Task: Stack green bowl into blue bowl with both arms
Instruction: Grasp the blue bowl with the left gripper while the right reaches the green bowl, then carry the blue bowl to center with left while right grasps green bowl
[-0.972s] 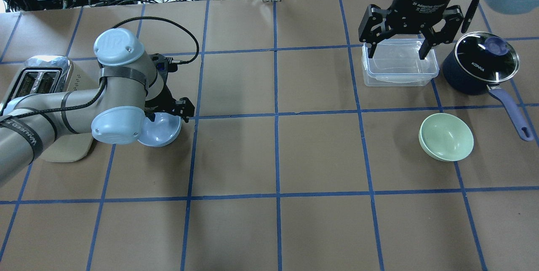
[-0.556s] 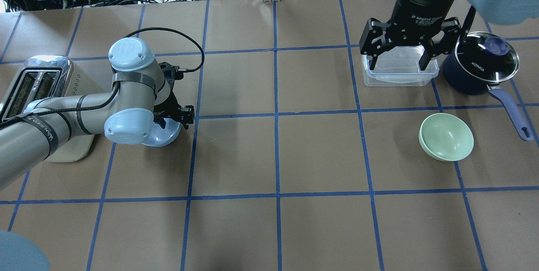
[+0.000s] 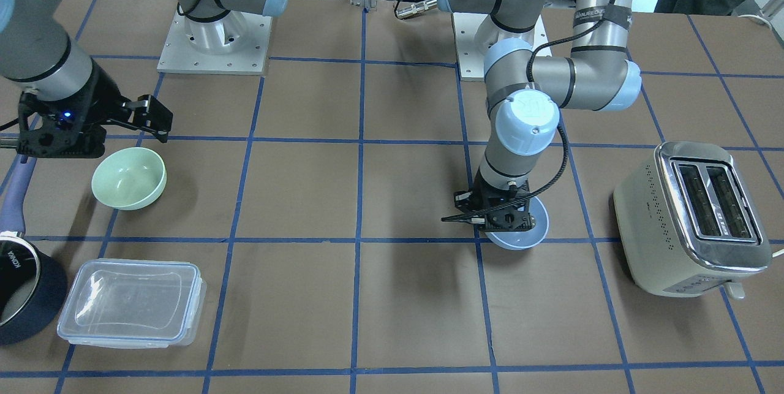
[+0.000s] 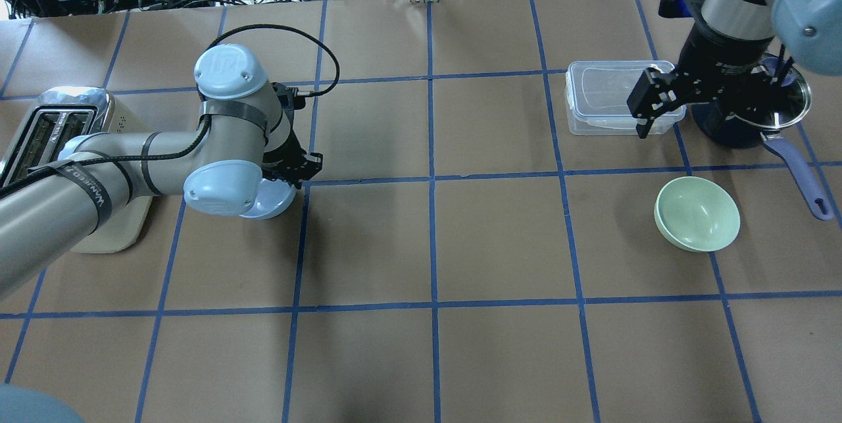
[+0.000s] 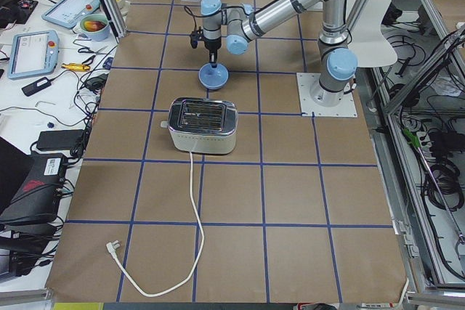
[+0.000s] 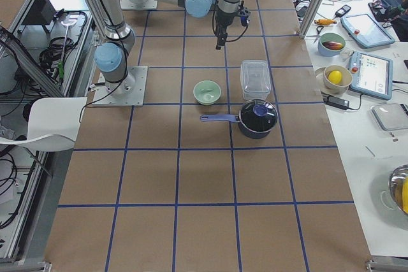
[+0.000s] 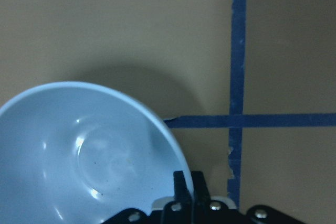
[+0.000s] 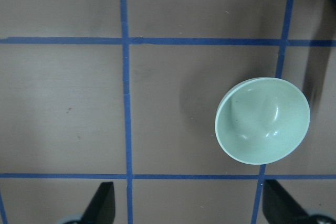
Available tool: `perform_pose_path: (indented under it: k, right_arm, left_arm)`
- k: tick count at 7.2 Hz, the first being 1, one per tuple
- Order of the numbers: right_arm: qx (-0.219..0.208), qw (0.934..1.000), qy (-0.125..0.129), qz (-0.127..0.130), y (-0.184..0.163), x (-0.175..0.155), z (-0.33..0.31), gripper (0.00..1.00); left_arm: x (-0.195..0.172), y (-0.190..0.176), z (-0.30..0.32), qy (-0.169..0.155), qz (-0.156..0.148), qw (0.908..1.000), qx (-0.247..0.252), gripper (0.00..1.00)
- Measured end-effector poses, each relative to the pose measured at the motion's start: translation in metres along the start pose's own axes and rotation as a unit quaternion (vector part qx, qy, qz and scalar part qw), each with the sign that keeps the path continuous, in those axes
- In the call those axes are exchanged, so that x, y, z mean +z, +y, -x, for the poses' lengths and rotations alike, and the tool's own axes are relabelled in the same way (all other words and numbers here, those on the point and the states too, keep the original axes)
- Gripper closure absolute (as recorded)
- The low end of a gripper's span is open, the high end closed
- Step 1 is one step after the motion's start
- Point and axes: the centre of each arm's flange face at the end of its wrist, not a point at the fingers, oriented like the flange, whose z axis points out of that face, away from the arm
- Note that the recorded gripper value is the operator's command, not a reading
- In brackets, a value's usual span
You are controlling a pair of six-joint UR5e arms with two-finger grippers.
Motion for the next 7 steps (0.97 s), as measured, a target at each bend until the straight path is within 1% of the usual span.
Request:
perform_pose_path:
  k: [1,2,3,4,5,6,7]
  right_arm:
    - [0.000,1.0000,-0.004,-0.001,0.001,0.020,-0.032,0.02]
    - [-0.008,0.9999,-0.004,-0.006,0.003,0.039,-0.058,0.01]
    - [-0.021,0.9997,0.000,-0.014,0.007,0.061,-0.086,0.00]
    - [-0.037,0.9990,0.006,-0.026,0.015,0.090,-0.113,0.00]
    - [-0.045,0.9982,0.011,-0.038,0.025,0.125,-0.134,0.01]
    - [-0.041,0.9981,0.013,-0.045,0.031,0.156,-0.147,0.13]
    - [-0.037,0.9982,0.008,-0.046,0.033,0.180,-0.152,0.54]
  left_arm:
    - [-0.013,-0.001,-0.053,0.014,-0.013,0.9997,-0.018,1.00]
    - [-0.026,-0.001,-0.107,0.028,-0.023,0.9990,-0.028,1.00]
    - [-0.035,-0.001,-0.154,0.035,-0.028,0.9985,-0.030,1.00]
    - [-0.036,-0.001,-0.190,0.038,-0.028,0.9983,-0.034,1.00]
    - [-0.027,0.000,-0.212,0.036,-0.023,0.9984,-0.036,1.00]
    - [-0.016,0.003,-0.226,0.033,-0.018,0.9987,-0.036,1.00]
    - [-0.007,0.006,-0.235,0.029,-0.014,0.9987,-0.039,1.00]
